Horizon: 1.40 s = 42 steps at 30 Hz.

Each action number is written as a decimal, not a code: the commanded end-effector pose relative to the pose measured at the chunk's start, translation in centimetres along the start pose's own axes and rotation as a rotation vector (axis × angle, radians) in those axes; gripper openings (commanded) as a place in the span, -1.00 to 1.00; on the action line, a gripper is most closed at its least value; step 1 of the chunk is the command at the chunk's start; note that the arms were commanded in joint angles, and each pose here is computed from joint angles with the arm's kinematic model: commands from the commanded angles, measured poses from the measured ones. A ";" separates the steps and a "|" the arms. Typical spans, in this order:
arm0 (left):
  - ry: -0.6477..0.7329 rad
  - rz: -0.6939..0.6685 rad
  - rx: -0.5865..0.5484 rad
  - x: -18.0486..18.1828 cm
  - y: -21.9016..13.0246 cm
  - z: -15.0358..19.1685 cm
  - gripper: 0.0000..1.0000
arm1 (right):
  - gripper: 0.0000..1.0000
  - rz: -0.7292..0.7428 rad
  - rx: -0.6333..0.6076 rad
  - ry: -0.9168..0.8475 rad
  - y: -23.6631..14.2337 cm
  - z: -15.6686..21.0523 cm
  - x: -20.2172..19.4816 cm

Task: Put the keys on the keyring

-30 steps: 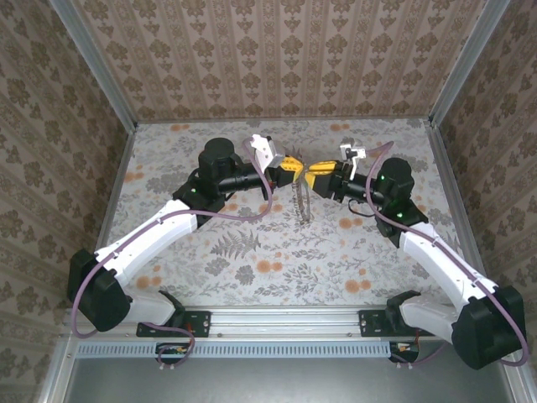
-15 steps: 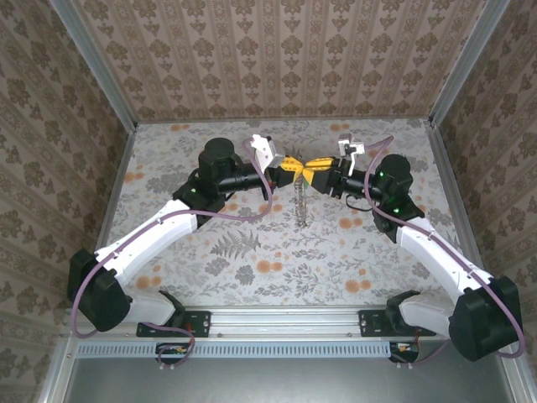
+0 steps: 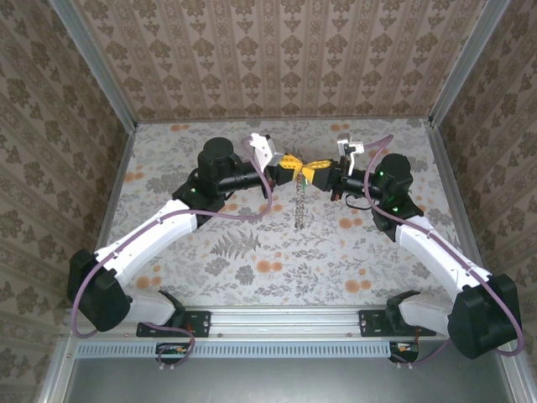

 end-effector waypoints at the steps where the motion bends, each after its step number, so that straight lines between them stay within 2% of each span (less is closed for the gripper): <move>1: 0.004 -0.060 -0.076 -0.2 -0.9 -1.8 -1.00 | -1.00 0.031 -0.020 -0.042 -0.2 -1.2 0.2; 7: -0.040 -0.179 -0.127 0.6 -2.5 -2.3 -0.15 | -1.00 0.077 0.006 -0.030 -0.5 -0.8 -0.3; 15: -0.166 -0.284 -0.065 2.6 -3.7 -1.9 1.00 | -1.00 0.132 0.050 0.009 -0.8 0.0 -1.3; 20: -0.222 -0.334 -0.053 4.4 -4.3 -2.1 1.00 | -1.00 0.162 0.069 0.029 -1.1 -0.7 -1.8; 30: -0.302 -0.473 -0.104 7.6 -4.7 -2.7 1.00 | -1.00 0.193 0.072 0.066 -1.1 -2.1 -2.9; 37: -0.477 -0.593 -0.140 11.8 -4.5 -1.5 1.00 | -1.00 0.214 0.073 0.102 -1.3 -2.3 -4.8; 42: -0.516 -0.619 -0.168 13.4 -4.5 -0.6 1.00 | -1.00 0.229 0.078 0.111 -1.6 -2.4 -5.4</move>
Point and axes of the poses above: each hand's point on the last joint's axis, 136 mm out from that joint toward the fingers, its own y axis out along the fingers, its own x axis along the line the jaws close on, z = x × y, the point moved 7 cm from there along -y, back along the fingers, and after that the axes turned 14 degrees about -y, right-handed, at the moved point
